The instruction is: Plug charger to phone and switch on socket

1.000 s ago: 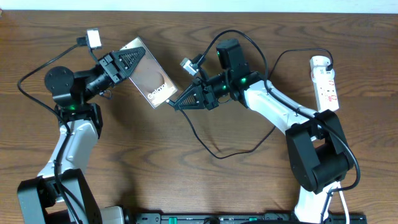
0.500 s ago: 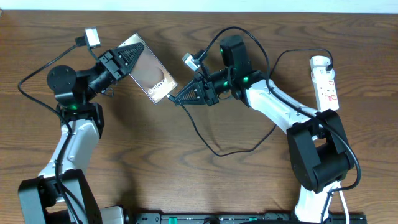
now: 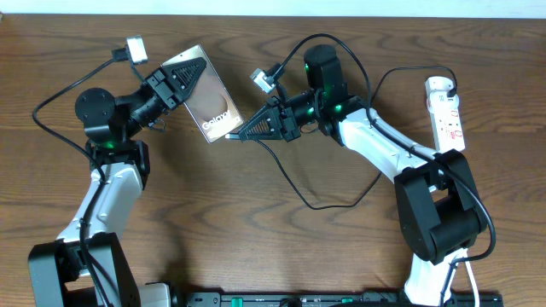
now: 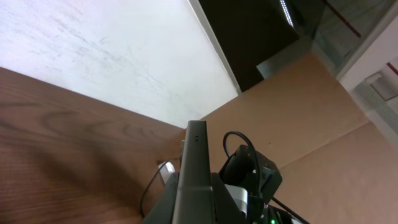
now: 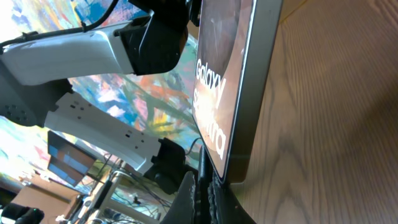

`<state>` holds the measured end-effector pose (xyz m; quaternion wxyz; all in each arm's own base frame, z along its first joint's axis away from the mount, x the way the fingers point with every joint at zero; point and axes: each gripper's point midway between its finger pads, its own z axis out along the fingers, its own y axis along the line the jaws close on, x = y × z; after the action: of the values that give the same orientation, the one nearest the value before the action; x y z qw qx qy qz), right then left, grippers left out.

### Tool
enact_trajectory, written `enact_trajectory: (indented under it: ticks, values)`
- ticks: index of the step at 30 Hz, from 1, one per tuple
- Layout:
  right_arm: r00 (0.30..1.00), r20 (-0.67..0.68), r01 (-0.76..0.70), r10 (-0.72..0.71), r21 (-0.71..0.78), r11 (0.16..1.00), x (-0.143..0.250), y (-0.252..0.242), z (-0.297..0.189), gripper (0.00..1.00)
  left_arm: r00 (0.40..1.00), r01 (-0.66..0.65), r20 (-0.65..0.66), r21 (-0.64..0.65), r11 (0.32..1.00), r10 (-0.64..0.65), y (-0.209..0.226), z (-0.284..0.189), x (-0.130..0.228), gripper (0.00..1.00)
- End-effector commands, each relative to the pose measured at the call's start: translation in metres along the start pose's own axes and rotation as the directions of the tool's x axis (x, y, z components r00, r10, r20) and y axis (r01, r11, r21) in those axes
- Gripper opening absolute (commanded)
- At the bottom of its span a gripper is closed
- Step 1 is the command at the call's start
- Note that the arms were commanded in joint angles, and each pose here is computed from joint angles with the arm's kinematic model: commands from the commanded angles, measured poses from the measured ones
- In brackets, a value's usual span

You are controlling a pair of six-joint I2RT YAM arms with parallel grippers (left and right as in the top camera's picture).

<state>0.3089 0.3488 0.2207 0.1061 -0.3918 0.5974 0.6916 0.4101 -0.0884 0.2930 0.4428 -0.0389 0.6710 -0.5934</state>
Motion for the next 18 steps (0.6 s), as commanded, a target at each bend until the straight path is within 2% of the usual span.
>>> enact_trajectory:
  ticks: [1,9,18]
  values:
    - [1.0,-0.002,0.03,-0.03,-0.002,1.0,-0.008,0.006,0.003,0.01,0.999,-0.022,-0.045,0.027,0.999,0.024,-0.007,0.004,0.014,0.07]
    - [1.0,-0.003,0.03,-0.03,-0.002,1.0,-0.008,0.006,0.003,0.01,0.999,-0.025,-0.023,0.012,1.0,0.025,-0.003,-0.003,0.006,0.07]
    - [1.0,0.001,-0.009,0.009,0.014,1.0,-0.005,0.002,0.003,0.01,0.996,-0.012,0.092,-0.066,0.998,0.018,0.018,-0.041,-0.032,0.07]
